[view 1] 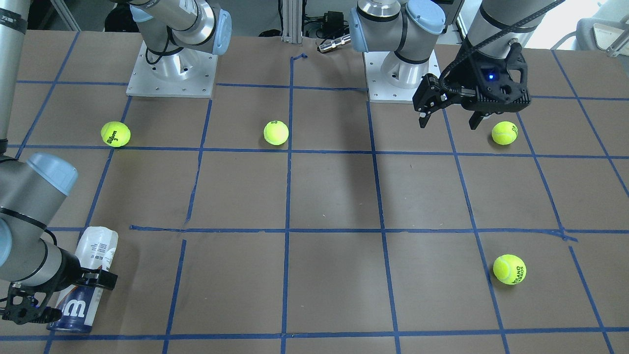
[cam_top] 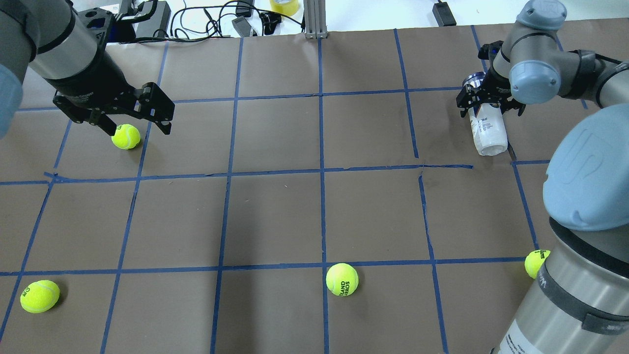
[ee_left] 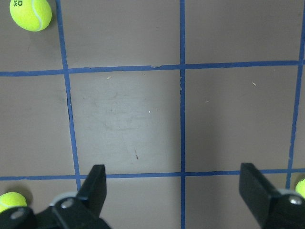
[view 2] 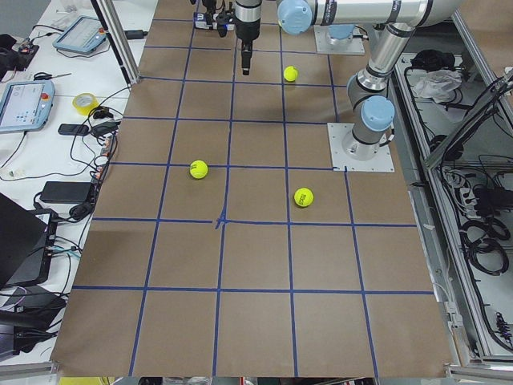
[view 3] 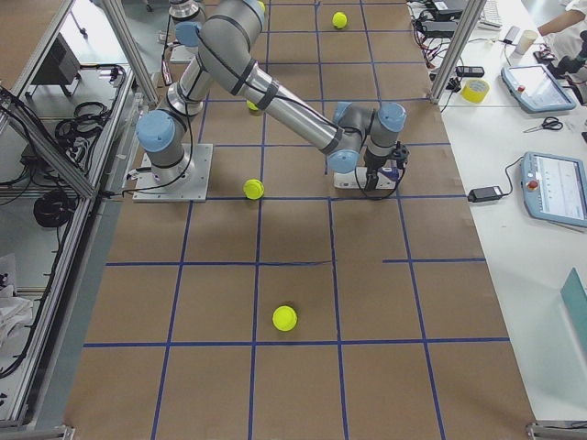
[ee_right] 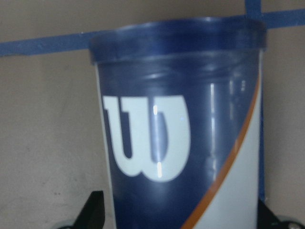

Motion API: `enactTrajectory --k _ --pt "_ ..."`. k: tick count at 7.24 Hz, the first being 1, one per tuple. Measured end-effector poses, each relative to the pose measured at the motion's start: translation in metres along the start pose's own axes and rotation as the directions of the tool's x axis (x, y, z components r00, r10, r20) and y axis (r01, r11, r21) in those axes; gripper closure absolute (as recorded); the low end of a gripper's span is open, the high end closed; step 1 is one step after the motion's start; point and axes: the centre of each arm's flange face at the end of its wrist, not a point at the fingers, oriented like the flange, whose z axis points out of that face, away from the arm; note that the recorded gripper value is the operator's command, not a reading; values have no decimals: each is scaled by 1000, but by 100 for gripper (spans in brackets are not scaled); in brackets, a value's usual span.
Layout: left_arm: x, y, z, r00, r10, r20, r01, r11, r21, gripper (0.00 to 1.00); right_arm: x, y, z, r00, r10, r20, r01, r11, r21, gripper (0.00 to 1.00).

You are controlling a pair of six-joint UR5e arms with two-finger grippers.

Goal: Lift up tennis ball bucket
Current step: 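Close the right gripper on the top of the can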

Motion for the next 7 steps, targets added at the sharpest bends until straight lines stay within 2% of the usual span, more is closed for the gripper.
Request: enactTrajectory --k 3,4,6,7 --pt "0 1 1 1000 0 1 0 1000 -2 0 1 0 8 1000 1 1 -1 1000 -13 0" --pt "0 0 2 1000 0 1 0 1000 -3 0 1 0 10 1000 1 1 -1 1000 -16 6" --pt "0 0 2 1000 1 1 -1 1000 -3 0 1 -1 9 1000 1 -1 -1 1000 -17 31" --pt "0 0 2 1000 2 1 -2 1000 -3 0 2 -1 8 1000 1 -5 -1 1000 -15 34"
